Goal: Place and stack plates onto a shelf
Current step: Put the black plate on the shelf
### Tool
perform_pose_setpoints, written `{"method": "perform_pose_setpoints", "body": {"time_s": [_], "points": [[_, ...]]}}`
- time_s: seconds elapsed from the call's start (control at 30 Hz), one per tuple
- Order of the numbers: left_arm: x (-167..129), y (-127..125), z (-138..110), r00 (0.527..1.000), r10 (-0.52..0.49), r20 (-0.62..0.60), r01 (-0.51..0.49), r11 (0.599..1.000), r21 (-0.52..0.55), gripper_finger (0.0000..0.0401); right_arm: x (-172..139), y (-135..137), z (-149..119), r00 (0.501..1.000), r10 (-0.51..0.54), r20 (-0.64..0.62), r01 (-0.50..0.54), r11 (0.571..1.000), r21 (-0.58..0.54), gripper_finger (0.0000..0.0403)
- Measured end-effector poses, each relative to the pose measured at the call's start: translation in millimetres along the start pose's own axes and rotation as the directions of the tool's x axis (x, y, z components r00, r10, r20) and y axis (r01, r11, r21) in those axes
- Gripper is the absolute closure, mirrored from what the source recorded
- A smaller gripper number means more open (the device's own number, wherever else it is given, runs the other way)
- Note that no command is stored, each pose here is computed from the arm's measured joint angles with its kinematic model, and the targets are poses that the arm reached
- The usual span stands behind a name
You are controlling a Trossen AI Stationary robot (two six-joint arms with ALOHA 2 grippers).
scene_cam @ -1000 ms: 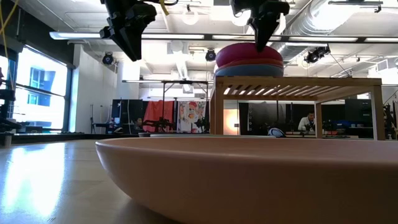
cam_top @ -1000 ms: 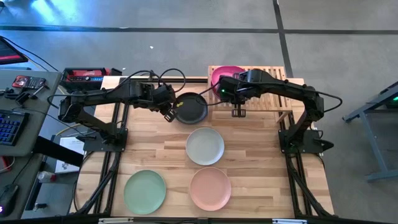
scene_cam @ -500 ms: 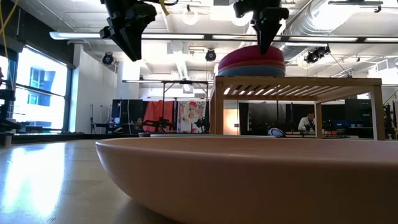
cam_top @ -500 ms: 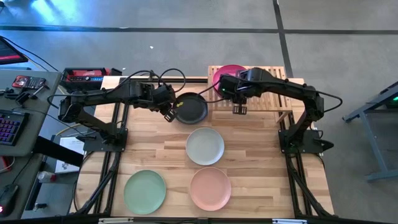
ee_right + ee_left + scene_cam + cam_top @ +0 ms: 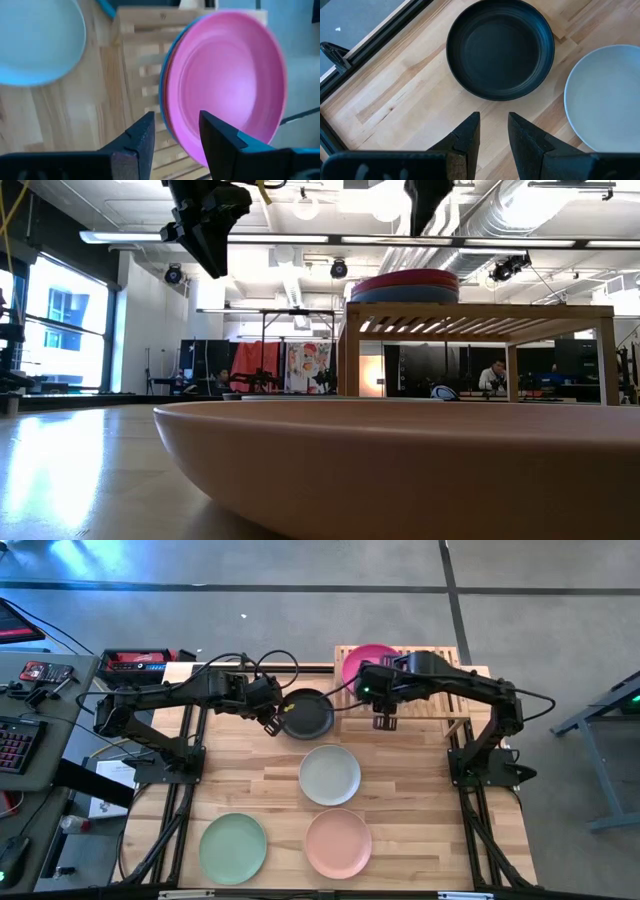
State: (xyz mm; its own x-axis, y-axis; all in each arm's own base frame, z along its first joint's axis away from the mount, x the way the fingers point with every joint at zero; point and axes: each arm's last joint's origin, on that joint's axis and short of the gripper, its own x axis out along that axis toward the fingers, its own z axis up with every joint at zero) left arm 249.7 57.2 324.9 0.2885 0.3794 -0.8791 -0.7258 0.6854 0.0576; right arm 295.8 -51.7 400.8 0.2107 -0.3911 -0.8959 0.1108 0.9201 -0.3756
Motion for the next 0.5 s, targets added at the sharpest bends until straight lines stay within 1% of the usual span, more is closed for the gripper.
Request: {"method": "perform_pose_setpoints", "body": {"time_s": [0.13, 0.23, 0.3, 0.4, 0.5], "points": [[1, -1, 0, 1.000, -0.004, -0.006, 0.004, 1.000, 0.001, 0.0311, -19, -6, 1, 0.997, -0.003, 0.078, -0.003, 0.997, 0.075, 0.0271], [7, -4, 0, 0.998, -0.037, -0.049, 0.038, 0.999, 0.013, 0.0311, -35, -11, 1, 0.989, 0.020, 0.144, -0.039, 0.992, 0.124, 0.0271], [13, -8, 1, 0.995, -0.053, -0.082, 0.058, 0.997, 0.059, 0.0311, -45, -14, 1, 0.982, 0.031, 0.189, -0.058, 0.989, 0.136, 0.0271], [24, -16, 1, 0.991, -0.048, -0.125, 0.067, 0.986, 0.152, 0.0311, -60, -20, -1, 0.968, 0.024, 0.249, -0.064, 0.986, 0.154, 0.0271], [36, -24, 0, 0.987, -0.028, -0.160, 0.070, 0.962, 0.263, 0.0311, -72, -24, -4, 0.954, 0.012, 0.298, -0.066, 0.983, 0.170, 0.0271]]}}
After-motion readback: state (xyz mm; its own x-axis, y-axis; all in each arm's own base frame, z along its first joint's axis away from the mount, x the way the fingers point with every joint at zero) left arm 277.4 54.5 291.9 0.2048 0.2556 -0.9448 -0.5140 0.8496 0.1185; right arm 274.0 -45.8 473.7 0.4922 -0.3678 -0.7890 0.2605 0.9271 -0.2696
